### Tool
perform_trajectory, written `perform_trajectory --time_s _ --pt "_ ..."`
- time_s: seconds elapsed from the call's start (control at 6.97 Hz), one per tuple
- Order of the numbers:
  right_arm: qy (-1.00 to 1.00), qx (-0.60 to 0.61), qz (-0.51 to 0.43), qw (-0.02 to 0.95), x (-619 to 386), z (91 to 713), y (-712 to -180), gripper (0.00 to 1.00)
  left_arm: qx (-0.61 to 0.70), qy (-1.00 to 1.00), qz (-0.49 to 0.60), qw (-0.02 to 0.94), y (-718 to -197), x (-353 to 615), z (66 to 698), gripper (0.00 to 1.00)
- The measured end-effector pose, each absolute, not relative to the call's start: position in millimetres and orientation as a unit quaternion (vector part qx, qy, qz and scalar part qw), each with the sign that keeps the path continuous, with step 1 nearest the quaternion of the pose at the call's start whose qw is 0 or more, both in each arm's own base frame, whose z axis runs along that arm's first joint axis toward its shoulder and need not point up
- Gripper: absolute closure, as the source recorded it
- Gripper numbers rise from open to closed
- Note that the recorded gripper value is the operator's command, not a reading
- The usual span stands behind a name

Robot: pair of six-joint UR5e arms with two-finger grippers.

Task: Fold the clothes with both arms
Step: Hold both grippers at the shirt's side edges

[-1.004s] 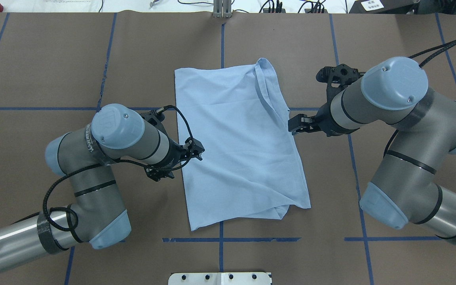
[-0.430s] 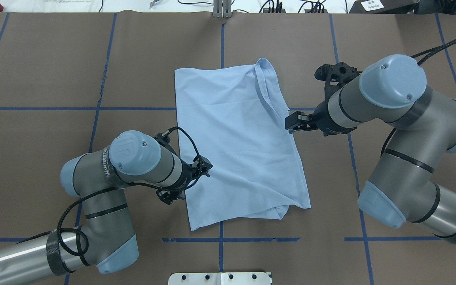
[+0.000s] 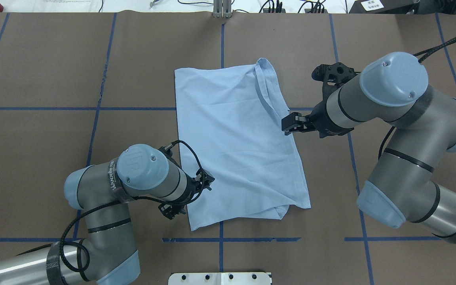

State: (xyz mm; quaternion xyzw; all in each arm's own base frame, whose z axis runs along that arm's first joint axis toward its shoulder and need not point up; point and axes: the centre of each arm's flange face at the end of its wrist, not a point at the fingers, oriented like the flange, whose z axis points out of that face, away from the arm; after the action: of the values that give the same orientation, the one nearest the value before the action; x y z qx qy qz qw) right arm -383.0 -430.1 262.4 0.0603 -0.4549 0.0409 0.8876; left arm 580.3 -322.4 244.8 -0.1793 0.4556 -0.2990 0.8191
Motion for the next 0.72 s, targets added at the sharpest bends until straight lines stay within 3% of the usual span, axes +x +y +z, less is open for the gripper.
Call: perform_trajectory --time_s 0.72 --pt "-0.458 0.060 0.039 0.886 -384 260 -430 0.00 -0.195 0.430 -0.318 0.822 -294 593 250 0.10"
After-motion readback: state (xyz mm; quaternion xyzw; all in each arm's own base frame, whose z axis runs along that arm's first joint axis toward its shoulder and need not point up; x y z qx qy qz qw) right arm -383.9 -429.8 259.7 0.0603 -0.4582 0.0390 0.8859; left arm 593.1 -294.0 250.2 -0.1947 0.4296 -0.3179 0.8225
